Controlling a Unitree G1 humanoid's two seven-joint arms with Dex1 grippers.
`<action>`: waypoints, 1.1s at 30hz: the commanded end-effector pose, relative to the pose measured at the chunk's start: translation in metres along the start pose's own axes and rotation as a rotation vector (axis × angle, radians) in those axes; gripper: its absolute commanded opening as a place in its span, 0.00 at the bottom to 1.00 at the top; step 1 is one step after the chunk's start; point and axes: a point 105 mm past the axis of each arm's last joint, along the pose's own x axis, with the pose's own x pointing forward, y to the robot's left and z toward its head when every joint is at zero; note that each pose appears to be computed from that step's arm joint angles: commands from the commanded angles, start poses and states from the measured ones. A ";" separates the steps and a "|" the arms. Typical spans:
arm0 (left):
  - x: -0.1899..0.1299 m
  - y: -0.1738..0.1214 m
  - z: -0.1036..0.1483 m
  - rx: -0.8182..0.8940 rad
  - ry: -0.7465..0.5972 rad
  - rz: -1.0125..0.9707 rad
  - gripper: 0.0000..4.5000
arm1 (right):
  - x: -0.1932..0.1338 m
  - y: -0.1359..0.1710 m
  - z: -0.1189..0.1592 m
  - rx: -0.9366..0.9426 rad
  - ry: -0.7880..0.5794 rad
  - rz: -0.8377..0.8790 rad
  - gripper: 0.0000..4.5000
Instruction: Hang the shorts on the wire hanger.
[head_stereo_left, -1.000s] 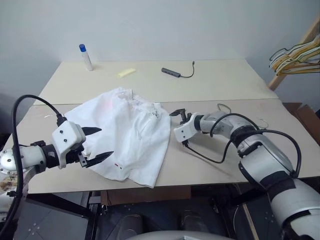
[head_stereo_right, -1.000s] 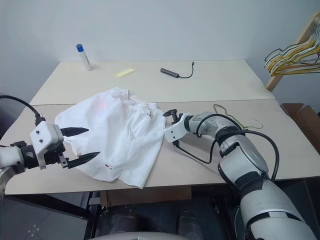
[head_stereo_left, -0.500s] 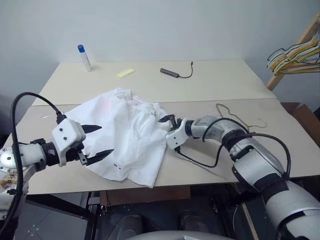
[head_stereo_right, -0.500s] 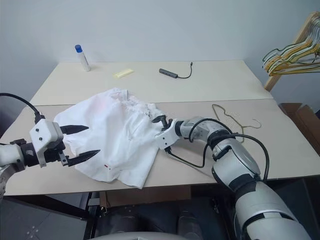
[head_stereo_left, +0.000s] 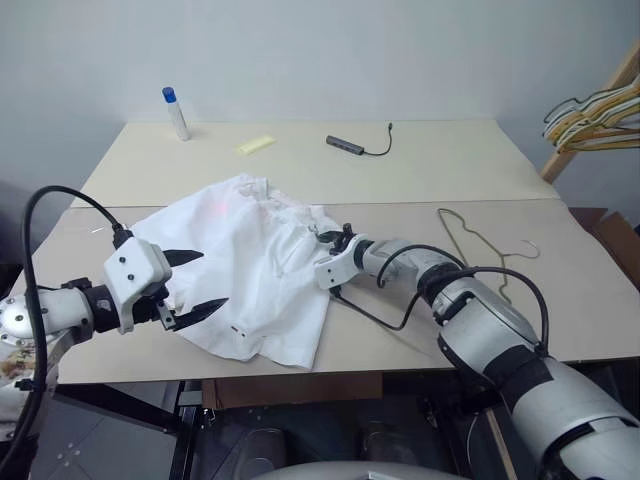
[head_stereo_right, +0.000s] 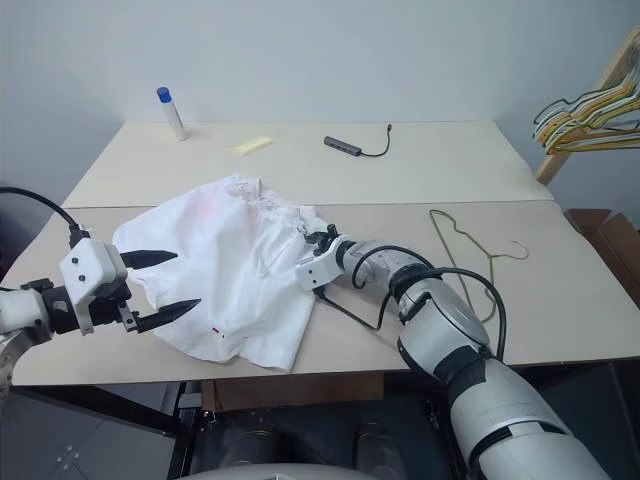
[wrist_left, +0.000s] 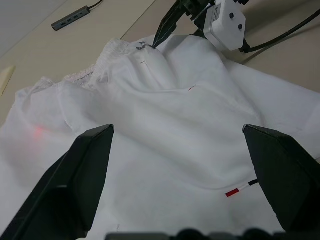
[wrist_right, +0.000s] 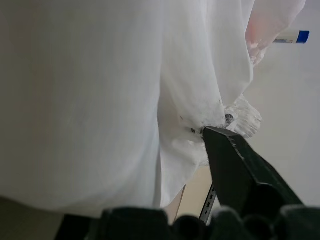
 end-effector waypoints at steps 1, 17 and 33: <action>0.000 -0.001 0.010 0.028 -0.033 0.006 1.00 | -0.002 -0.022 -0.007 -0.033 0.023 -0.054 0.23; 0.030 -0.003 0.015 0.035 -0.080 -0.094 1.00 | -0.060 -0.015 -0.108 0.203 0.413 -0.209 0.01; 0.060 0.004 0.025 0.081 -0.132 -0.214 1.00 | -0.081 0.019 -0.041 0.319 0.237 -0.104 0.01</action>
